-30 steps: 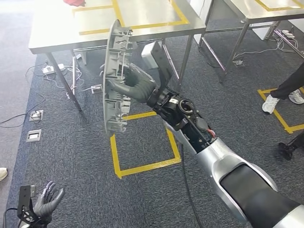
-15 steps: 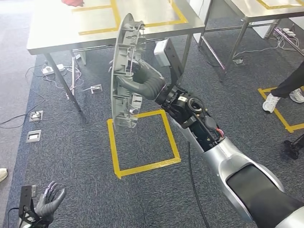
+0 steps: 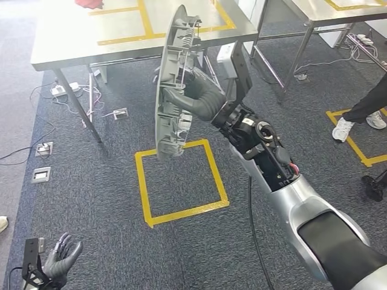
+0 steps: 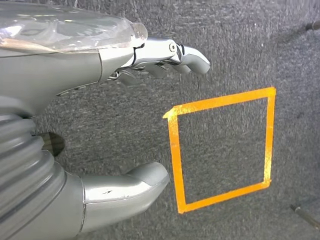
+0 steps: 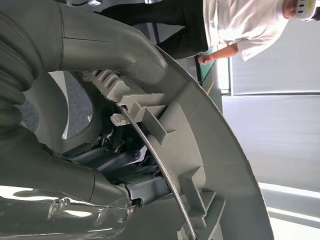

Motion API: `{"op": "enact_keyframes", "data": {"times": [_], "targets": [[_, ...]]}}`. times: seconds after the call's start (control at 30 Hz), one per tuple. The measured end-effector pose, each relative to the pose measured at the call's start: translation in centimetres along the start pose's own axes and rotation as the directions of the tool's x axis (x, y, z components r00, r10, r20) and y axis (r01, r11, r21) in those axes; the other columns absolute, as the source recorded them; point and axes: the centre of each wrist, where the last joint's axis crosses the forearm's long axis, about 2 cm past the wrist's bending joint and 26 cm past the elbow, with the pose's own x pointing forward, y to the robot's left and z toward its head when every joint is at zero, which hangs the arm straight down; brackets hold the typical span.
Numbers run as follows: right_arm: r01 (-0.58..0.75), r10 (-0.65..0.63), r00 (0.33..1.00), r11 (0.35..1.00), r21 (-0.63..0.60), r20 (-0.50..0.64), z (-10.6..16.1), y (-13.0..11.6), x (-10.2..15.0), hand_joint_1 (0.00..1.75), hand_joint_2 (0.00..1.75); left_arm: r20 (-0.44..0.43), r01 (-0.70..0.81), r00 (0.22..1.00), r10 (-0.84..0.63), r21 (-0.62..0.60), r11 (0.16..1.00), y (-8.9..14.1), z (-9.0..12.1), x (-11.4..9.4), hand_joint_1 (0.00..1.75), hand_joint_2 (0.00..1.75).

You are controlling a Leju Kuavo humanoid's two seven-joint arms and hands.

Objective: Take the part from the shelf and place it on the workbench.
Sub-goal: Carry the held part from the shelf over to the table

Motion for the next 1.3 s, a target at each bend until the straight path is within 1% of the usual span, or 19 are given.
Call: {"op": "enact_keyframes", "data": {"times": [0.2,0.4,0.63,0.93,1.13,1.3], "targets": [[0.001,-0.001,1.0,1.0,-0.012,0.004,0.9,-0.8,0.9,1.75,1.75,-0.008,-0.001,1.0,0.001,0.009,1.0,0.1,0.0,0.0,0.0,1.75],[-0.006,0.006,1.0,1.0,-0.013,0.015,1.3,-1.0,1.5,1.75,1.75,-0.006,-0.014,1.0,0.014,0.005,1.0,0.3,0.1,0.0,0.0,1.75],[0.001,0.0,1.0,1.0,-0.013,0.024,1.5,-1.1,1.6,1.75,1.75,0.018,-0.022,1.0,0.023,-0.001,1.0,0.3,0.1,-0.1,0.0,1.75],[-0.008,0.009,0.999,1.0,-0.017,0.035,1.8,-1.4,1.7,1.75,1.75,0.021,-0.017,1.0,0.017,-0.001,1.0,0.6,0.1,0.1,0.0,1.75],[-0.013,0.013,1.0,1.0,-0.022,0.025,2.3,-1.4,1.2,1.75,1.75,0.018,-0.016,1.0,0.016,-0.005,1.0,0.4,0.1,0.0,0.0,1.75],[-0.027,0.027,0.999,1.0,-0.016,0.028,2.4,-1.6,1.3,1.75,1.75,0.017,-0.006,1.0,0.006,-0.009,1.0,0.5,-0.1,0.3,0.0,1.75]]}}
